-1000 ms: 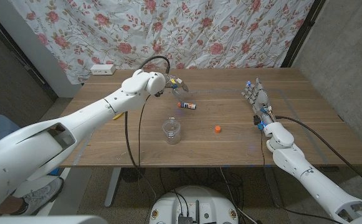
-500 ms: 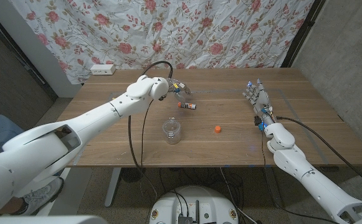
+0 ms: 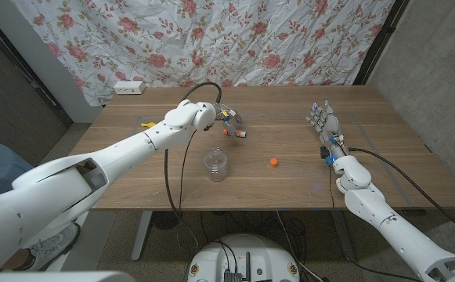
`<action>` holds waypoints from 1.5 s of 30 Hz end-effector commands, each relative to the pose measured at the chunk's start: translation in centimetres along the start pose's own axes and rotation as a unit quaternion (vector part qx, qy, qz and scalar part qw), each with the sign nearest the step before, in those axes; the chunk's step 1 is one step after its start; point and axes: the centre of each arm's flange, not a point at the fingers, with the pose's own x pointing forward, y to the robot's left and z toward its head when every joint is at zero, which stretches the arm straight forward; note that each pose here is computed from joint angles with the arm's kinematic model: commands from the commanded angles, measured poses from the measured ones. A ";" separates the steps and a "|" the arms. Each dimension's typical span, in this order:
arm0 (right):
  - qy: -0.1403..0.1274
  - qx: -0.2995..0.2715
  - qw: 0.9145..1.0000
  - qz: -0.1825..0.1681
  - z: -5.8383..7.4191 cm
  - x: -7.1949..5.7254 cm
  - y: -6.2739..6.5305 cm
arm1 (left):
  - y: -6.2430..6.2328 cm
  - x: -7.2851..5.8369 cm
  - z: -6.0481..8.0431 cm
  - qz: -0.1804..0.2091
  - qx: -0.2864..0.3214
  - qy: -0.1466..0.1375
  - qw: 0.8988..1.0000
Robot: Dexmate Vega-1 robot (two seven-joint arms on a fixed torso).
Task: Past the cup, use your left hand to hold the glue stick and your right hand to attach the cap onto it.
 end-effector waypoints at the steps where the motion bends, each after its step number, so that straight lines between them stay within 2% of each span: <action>1: 0.001 0.000 1.000 -0.002 -0.1 0.0 0.1 | -0.9 0.7 0.1 0.000 0.003 0.009 1.000; 36: 0.000 0.000 1.000 -0.004 -0.1 0.2 0.3 | -1.7 1.2 0.6 0.042 0.004 0.031 0.999; 45: -0.001 -0.001 1.000 -0.008 0.0 0.1 0.2 | -1.9 1.1 1.1 0.069 0.011 0.041 0.997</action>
